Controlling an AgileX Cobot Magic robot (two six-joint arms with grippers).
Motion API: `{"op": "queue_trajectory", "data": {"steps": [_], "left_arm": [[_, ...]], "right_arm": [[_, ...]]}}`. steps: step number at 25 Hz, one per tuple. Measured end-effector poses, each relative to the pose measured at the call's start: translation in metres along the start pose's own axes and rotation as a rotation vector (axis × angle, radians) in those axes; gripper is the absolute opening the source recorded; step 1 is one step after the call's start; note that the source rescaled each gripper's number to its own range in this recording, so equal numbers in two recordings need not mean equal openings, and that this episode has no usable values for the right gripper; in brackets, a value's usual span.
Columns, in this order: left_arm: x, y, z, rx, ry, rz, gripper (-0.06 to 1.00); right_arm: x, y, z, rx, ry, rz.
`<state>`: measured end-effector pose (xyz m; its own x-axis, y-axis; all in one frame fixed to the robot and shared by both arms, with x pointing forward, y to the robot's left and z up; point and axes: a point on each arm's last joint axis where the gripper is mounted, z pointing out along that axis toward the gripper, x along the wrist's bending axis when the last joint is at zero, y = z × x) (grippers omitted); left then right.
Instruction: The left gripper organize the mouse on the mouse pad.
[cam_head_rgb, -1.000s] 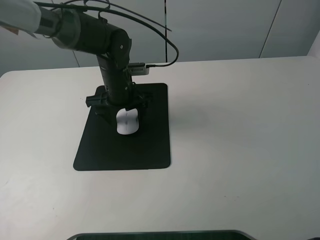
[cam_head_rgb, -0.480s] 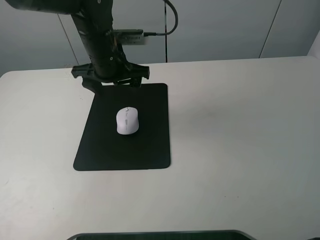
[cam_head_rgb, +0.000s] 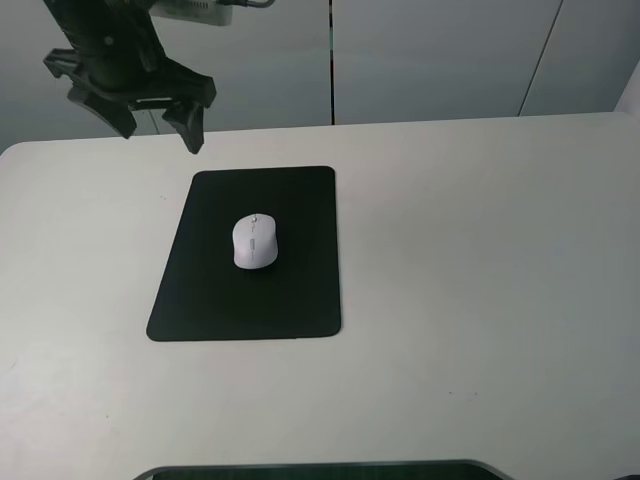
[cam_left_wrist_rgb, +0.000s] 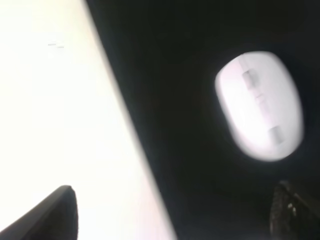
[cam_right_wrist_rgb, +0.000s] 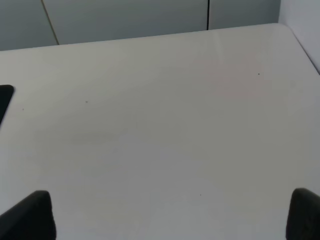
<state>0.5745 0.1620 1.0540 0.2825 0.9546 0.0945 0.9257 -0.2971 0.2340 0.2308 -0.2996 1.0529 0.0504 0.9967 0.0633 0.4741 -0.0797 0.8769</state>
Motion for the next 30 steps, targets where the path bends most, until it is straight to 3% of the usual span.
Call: {"op": "queue_trajectory", "data": {"steps": [5, 13, 24, 30], "left_arm": [[0.033, -0.007, -0.016, 0.011, 0.023, 0.129, 0.95], [0.069, -0.026, -0.04, -0.029, 0.051, 0.078, 0.95], [0.117, -0.13, -0.061, -0.055, 0.088, -0.167, 0.95], [0.124, -0.205, -0.08, -0.158, 0.15, -0.376, 0.95]], "right_arm": [[0.0, 0.0, 0.0, 0.0, 0.0, 0.0], [0.0, 0.0, 0.0, 0.0, 0.0, 0.0], [0.0, 0.0, 0.0, 0.0, 0.0, 0.0], [0.0, 0.0, 0.0, 0.0, 0.0, 0.0]]}}
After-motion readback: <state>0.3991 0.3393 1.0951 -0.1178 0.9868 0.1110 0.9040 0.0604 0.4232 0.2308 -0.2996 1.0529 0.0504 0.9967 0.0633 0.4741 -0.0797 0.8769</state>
